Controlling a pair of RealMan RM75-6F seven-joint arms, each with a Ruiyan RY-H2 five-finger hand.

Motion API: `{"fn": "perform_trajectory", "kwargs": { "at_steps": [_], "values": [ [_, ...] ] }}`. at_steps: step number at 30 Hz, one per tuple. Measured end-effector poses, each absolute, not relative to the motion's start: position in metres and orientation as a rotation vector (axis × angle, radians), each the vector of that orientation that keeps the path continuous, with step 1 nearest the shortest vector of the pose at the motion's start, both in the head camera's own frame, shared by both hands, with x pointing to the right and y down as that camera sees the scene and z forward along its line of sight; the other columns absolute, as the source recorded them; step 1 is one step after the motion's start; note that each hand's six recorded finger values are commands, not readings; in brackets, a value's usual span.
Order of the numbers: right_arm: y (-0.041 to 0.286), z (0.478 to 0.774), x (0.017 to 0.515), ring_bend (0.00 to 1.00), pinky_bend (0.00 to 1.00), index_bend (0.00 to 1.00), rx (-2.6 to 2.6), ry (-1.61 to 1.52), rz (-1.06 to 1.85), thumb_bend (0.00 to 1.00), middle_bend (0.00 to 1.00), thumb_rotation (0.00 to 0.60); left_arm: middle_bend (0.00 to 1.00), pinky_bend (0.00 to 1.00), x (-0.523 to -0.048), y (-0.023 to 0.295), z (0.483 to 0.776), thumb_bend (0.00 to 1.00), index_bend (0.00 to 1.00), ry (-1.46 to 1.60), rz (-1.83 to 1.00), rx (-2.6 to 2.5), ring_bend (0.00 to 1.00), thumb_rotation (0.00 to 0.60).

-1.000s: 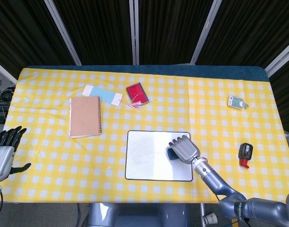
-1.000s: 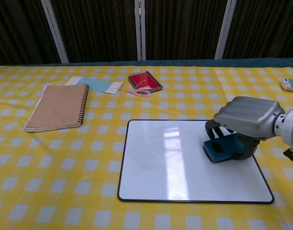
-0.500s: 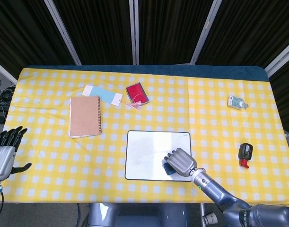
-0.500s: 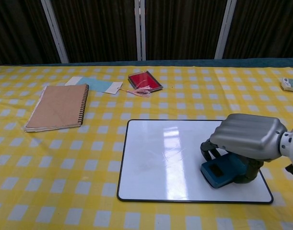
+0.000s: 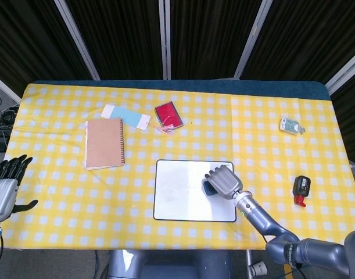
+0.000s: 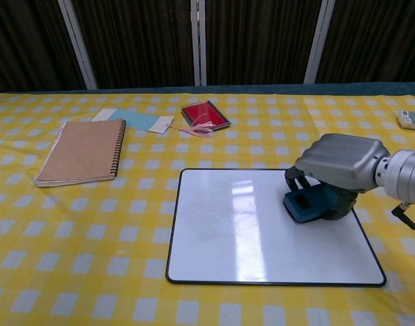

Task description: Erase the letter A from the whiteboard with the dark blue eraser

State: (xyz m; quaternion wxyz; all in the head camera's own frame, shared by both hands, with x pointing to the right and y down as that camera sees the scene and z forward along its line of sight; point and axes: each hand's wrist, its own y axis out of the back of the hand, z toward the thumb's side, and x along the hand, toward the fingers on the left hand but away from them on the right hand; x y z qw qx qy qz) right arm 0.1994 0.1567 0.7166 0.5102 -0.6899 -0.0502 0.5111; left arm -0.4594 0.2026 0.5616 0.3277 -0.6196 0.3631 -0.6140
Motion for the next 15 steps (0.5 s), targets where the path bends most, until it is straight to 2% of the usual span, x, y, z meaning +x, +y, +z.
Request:
{"fn": "perform_trajectory", "kwargs": {
  "at_steps": [6,15],
  "values": [
    [0.151,0.723,0.210,0.50,0.58,0.62,-1.657,-0.139,1.275,0.78,0.64,0.600,0.00,0.00,-0.459,0.203,0.562,0.00,0.00,0.949,-1.608,-1.623,0.00,0.600],
    [0.171,0.713,0.214,0.50,0.58,0.62,-1.734,-0.098,1.277,0.79,0.64,0.600,0.00,0.00,-0.457,0.204,0.564,0.00,0.00,0.937,-1.609,-1.627,0.00,0.600]
  ]
}}
